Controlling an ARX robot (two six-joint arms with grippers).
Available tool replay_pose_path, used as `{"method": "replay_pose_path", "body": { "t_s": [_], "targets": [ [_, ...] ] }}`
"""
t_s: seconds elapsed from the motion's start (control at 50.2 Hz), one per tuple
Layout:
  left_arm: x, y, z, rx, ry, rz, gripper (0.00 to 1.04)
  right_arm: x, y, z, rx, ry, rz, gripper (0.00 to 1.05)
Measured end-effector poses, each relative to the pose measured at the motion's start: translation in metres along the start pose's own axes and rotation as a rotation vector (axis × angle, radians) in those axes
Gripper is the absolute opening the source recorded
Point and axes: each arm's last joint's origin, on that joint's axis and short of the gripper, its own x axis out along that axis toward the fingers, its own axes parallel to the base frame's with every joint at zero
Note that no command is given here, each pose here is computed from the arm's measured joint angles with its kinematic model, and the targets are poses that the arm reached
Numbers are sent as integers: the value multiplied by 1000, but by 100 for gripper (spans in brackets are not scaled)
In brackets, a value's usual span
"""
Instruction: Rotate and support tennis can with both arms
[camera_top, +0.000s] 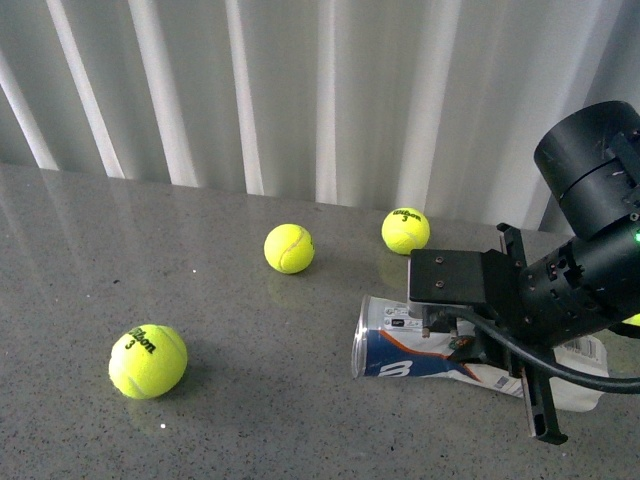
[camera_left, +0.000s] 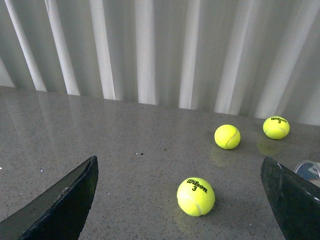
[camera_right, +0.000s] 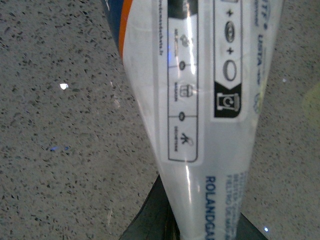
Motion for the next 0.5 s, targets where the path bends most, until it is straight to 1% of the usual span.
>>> {"method": "replay_pose_path", "body": {
  "t_s": [0.179, 0.498],
  "targets": [
    [0, 0, 0, 0, 0, 0, 98, 9, 5, 3, 7, 0, 26, 6],
    [0, 0, 0, 0, 0, 0, 98, 11, 8, 2, 32, 9, 28, 6]
  ]
}}
